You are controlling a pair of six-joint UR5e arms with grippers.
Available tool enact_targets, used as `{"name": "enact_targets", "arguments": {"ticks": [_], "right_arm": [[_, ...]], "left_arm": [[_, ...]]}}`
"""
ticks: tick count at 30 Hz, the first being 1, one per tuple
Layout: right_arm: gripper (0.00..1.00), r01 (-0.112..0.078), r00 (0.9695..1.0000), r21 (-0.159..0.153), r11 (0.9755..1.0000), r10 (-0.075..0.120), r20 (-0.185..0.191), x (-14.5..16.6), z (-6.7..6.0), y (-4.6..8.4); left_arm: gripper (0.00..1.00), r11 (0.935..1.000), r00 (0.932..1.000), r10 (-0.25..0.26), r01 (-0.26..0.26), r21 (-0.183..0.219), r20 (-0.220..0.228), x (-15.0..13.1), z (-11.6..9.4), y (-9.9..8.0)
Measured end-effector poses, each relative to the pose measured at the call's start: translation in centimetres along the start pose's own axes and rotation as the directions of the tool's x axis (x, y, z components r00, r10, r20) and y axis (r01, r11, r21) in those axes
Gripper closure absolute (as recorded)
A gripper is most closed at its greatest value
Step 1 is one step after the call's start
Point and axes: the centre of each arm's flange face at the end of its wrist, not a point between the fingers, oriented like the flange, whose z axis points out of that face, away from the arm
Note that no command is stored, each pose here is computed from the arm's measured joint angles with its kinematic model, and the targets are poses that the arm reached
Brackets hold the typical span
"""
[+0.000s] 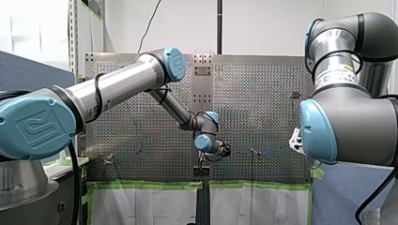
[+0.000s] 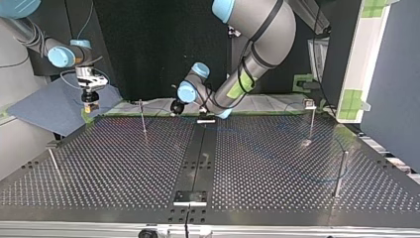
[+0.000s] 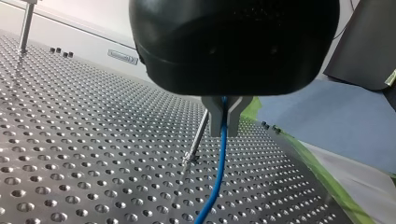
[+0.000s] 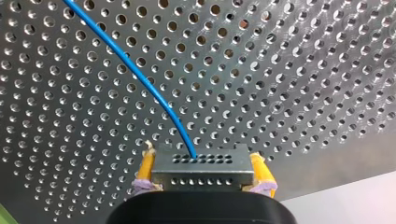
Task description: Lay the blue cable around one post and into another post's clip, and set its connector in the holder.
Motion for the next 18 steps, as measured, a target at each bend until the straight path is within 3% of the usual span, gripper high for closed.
{"name": "enact_targets", "arguments": {"ticks": [5, 7, 8, 9, 10, 11, 13, 14, 15, 16, 18], "right_arm": [[0.98, 0.000, 1.0000, 0.001, 1.0000, 0.000, 0.004, -0.2, 0.0, -0.1], [0.98, 0.000, 1.0000, 0.002, 1.0000, 0.000, 0.005, -0.2, 0.0, -0.2], [0.98, 0.000, 1.0000, 0.003, 1.0000, 0.000, 0.006, -0.2, 0.0, -0.2], [0.98, 0.001, 1.0000, 0.004, 1.0000, -0.001, 0.006, -0.3, 0.0, -0.3], [0.98, 0.001, 1.0000, 0.004, 1.0000, -0.001, 0.007, -0.3, 0.0, -0.3], [0.98, 0.001, 1.0000, 0.004, 1.0000, -0.001, 0.008, -0.3, 0.0, -0.4], [0.98, 0.001, 1.0000, 0.005, 1.0000, -0.001, 0.009, -0.4, 0.0, -0.4], [0.98, 0.001, 1.0000, 0.005, 1.0000, -0.001, 0.010, -0.4, 0.0, -0.5], [0.98, 0.001, 0.9999, 0.006, 1.0000, -0.001, 0.010, -0.4, 0.0, -0.5], [0.98, 0.001, 0.9999, 0.006, 1.0000, -0.001, 0.010, -0.4, 0.0, -0.5], [0.98, 0.001, 0.9999, 0.008, 1.0000, -0.001, 0.011, -0.5, 0.0, -0.6]], "left_arm": [[1.00, 0.9999, 0.9999, 0.013, -0.013, -0.001, -0.008, 0.0, -0.1, 0.0], [0.83, 0.9998, 0.9998, 0.018, -0.018, 0.000, -0.009, 0.1, -0.1, 0.0], [0.83, 0.9998, 0.9997, 0.020, -0.020, 0.001, -0.010, 0.1, -0.1, -0.1], [0.74, 0.9997, 0.9997, 0.023, -0.023, 0.002, -0.010, 0.1, -0.1, -0.2], [0.51, 0.9996, 0.9996, 0.027, -0.027, 0.003, -0.011, 0.1, -0.2, -0.3], [0.51, 0.9994, 0.9994, 0.033, -0.033, 0.004, -0.012, 0.2, -0.2, -0.5], [0.27, 0.9990, 0.9989, 0.045, -0.045, 0.002, -0.015, 0.3, -0.3, -0.8], [0.27, 0.9985, 0.9983, 0.055, -0.055, -0.002, -0.020, 0.4, -0.4, -1.0], [0.10, 0.9980, 0.9978, 0.062, -0.062, -0.006, -0.024, 0.4, -0.5, -1.1], [0.00, 0.9974, 0.9971, 0.071, -0.071, -0.010, -0.028, 0.5, -0.6, -1.2], [0.00, 0.9957, 0.9952, 0.091, -0.092, -0.015, -0.036, 0.7, -0.7, -1.6]]}}
